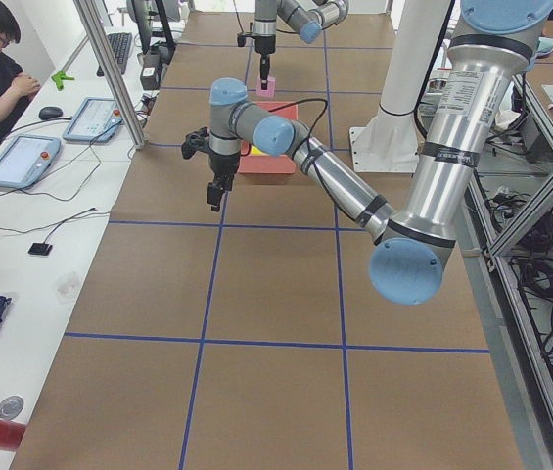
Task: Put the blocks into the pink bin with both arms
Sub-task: 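Release light pink block into bin with right gripper while left arm withdraws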
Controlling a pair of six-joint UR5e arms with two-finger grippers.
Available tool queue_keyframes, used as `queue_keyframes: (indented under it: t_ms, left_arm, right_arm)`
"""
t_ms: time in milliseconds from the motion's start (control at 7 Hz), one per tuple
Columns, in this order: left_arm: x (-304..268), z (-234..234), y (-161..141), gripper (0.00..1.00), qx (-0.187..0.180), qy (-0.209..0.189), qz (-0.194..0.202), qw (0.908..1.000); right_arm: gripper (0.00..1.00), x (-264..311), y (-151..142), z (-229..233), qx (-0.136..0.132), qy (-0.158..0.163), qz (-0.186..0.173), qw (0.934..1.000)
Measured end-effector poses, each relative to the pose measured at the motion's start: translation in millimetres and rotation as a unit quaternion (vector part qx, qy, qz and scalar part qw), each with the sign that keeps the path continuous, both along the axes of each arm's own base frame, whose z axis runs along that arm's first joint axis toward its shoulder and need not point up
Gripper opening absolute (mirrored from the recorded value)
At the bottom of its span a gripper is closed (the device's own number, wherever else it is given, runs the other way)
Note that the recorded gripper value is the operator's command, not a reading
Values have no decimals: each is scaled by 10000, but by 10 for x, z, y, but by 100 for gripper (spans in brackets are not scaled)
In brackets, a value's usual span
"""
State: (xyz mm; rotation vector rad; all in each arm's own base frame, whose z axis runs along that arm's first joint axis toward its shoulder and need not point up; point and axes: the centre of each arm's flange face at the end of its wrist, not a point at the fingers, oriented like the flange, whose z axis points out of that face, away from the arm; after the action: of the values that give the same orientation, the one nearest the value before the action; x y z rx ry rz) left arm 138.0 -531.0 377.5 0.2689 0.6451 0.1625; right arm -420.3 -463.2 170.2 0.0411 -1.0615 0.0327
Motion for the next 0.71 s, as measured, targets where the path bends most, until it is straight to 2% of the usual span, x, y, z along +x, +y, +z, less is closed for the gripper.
queue_keyframes:
  t_ms: [143, 286, 714]
  left_arm:
    - [-105, 201, -12, 100, 111, 77, -30, 9999]
    - [-162, 314, -11, 100, 122, 117, -49, 9998]
    - [-228, 529, -15, 100, -17, 89, -107, 9999]
  right_arm:
    - [4, -156, 111, 10, 14, 59, -15, 10000]
    - [99, -239, 167, 49, 5, 109, -44, 9999]
    - [100, -257, 219, 167, -24, 186, -52, 9998]
